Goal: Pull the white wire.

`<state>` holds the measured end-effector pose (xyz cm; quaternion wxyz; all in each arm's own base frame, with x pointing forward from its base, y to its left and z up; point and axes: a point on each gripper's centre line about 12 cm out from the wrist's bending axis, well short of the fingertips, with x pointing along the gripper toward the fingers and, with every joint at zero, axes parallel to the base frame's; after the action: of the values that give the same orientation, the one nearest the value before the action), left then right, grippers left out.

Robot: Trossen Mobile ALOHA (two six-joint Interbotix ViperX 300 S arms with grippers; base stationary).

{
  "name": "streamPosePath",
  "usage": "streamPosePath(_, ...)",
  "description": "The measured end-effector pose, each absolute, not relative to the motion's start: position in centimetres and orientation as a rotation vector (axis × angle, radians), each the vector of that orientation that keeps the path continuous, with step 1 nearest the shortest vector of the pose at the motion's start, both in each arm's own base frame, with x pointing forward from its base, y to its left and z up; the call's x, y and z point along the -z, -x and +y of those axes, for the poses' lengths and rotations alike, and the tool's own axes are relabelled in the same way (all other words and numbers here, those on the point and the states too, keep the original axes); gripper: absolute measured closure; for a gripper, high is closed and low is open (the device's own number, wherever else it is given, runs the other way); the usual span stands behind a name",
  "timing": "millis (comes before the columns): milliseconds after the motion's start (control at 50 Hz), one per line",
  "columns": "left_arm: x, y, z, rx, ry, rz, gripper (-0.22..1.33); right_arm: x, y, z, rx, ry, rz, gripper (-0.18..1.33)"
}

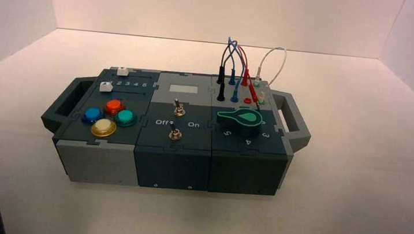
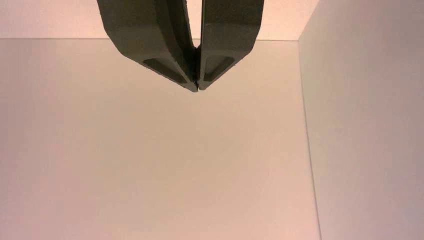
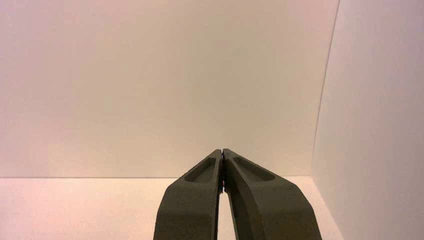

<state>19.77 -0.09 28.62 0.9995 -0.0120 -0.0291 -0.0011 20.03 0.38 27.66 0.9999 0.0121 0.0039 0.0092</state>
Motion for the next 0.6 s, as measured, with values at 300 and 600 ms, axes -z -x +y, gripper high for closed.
streamPosePath(300,-28.6,-19.8,-0.1,0.004,0.024,-0.054,1.27,-27.6,-20.0,0.4,-0.018,-0.024,0.013,1.28)
streamPosePath(600,-27.1,-20.3,-1.2,0.057,0.021,0.148,1.27,-26.6,-20.6,1.3,-0.060,-0.020,0.177,1.29)
